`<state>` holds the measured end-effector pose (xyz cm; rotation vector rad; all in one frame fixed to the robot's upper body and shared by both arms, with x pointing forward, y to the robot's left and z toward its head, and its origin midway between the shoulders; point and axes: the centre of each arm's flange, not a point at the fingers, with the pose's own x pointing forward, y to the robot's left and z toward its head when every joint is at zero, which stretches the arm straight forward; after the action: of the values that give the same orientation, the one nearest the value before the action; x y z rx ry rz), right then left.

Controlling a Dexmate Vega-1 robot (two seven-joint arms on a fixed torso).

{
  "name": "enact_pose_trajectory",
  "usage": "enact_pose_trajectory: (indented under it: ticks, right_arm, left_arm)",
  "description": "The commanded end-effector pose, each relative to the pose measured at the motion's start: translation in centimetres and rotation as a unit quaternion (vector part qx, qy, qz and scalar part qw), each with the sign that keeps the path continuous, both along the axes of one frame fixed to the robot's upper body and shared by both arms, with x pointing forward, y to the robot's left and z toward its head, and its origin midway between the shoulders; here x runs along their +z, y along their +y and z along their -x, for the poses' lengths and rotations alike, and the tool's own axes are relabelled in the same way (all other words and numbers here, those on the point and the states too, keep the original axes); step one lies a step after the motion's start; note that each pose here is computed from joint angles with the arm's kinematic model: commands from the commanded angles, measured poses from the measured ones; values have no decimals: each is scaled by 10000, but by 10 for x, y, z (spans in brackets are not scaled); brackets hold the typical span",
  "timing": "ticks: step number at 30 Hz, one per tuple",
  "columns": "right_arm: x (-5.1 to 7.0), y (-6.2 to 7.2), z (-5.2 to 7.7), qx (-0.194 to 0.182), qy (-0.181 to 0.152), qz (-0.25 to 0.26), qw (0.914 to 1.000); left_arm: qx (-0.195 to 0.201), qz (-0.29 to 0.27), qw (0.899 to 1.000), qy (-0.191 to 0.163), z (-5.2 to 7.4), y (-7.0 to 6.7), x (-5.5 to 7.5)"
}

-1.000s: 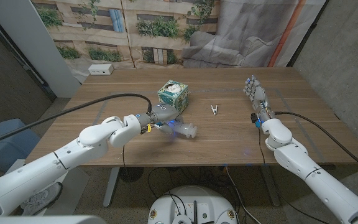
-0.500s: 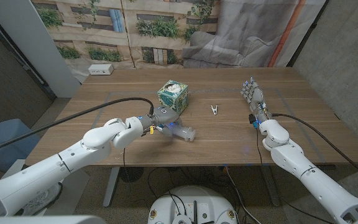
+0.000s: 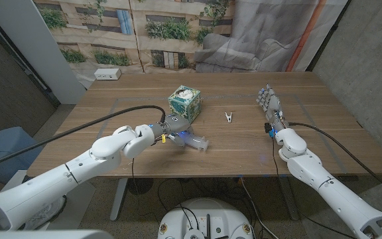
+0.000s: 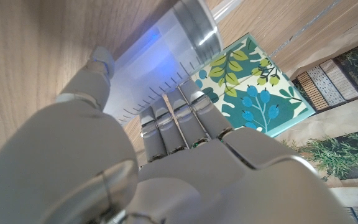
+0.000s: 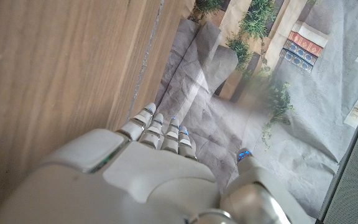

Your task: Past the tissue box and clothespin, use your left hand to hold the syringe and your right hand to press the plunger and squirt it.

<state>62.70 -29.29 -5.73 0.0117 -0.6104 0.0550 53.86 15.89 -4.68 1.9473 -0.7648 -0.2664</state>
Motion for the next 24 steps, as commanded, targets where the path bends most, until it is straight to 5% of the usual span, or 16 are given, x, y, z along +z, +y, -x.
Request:
enact_pose_trajectory:
  ticks: [1, 24]
  right_arm:
    - [-4, -2, 0, -89, 51, 17, 9999]
    - [-12, -1, 0, -133, 99, -75, 9998]
  left_arm:
    - [133, -54, 9999, 44, -1, -2, 2]
    - [120, -209, 9996, 132, -1, -6, 11]
